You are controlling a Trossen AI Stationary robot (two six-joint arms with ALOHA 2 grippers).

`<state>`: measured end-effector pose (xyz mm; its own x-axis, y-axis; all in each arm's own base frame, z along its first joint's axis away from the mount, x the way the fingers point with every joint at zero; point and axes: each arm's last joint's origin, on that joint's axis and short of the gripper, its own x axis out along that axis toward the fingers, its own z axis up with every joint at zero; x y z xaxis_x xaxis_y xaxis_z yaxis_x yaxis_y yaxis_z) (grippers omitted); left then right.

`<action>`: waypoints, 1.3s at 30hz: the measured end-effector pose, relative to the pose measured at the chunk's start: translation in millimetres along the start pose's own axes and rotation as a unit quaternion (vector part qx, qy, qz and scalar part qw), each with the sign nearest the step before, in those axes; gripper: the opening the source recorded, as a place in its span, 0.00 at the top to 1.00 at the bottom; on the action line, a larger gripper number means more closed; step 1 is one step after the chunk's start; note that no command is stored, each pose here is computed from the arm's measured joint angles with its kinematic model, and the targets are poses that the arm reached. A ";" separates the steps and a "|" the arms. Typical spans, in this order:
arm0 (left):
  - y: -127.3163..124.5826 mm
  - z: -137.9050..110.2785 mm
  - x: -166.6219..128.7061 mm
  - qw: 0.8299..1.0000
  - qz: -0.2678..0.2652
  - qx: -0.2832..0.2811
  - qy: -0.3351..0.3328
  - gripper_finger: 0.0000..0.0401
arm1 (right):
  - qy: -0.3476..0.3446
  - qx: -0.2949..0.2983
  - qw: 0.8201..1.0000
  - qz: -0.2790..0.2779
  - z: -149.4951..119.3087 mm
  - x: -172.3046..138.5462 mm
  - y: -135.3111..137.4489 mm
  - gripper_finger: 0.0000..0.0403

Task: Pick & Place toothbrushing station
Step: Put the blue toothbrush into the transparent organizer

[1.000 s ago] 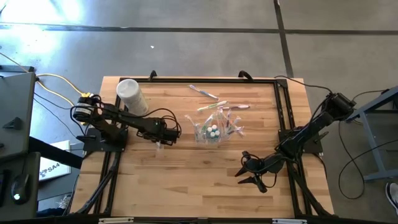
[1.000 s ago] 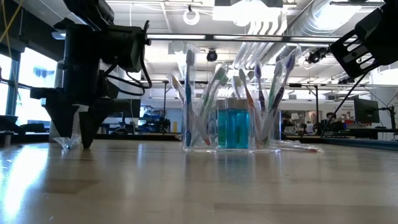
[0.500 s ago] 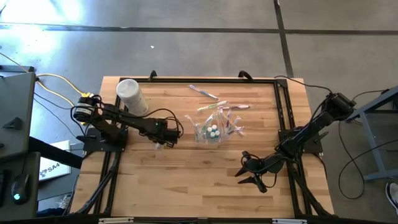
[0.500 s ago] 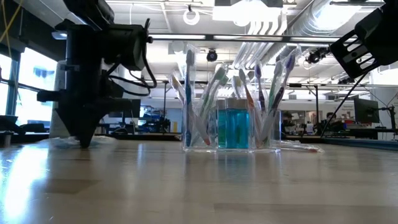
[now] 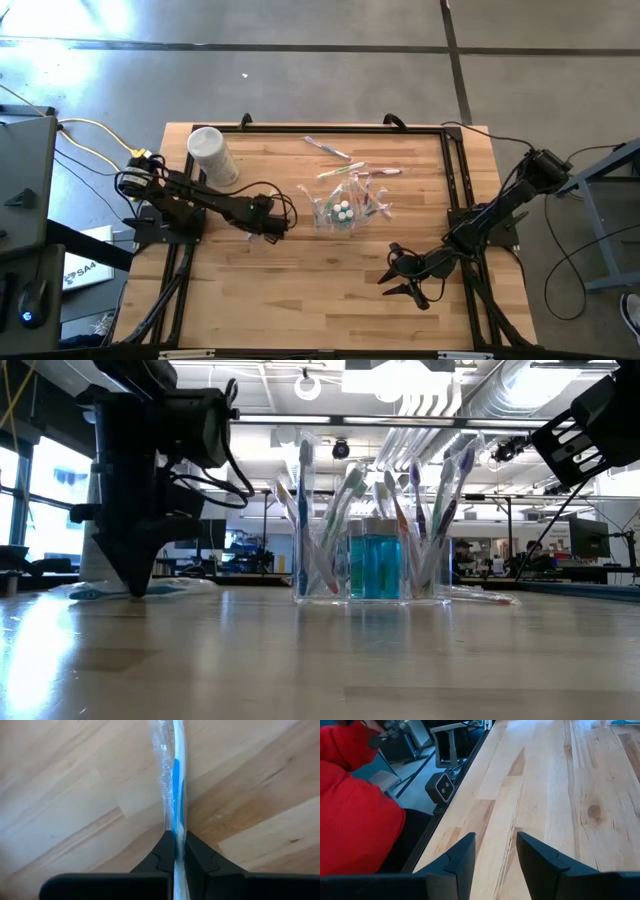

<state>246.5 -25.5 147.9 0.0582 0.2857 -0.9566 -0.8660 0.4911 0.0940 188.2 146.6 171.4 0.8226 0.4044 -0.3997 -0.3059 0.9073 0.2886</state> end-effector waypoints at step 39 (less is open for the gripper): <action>-78.1 -114.3 -97.8 0.796 -0.152 -0.016 -0.586 0.98 | -0.009 -0.011 1.000 -0.023 0.5 0.0 -1.4 0.66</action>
<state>251.7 -185.8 202.6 0.6743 0.7383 -0.0169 -0.7347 0.6683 -0.1170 188.8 145.3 171.4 0.8446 0.3602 -0.3961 -0.2781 0.9274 0.2503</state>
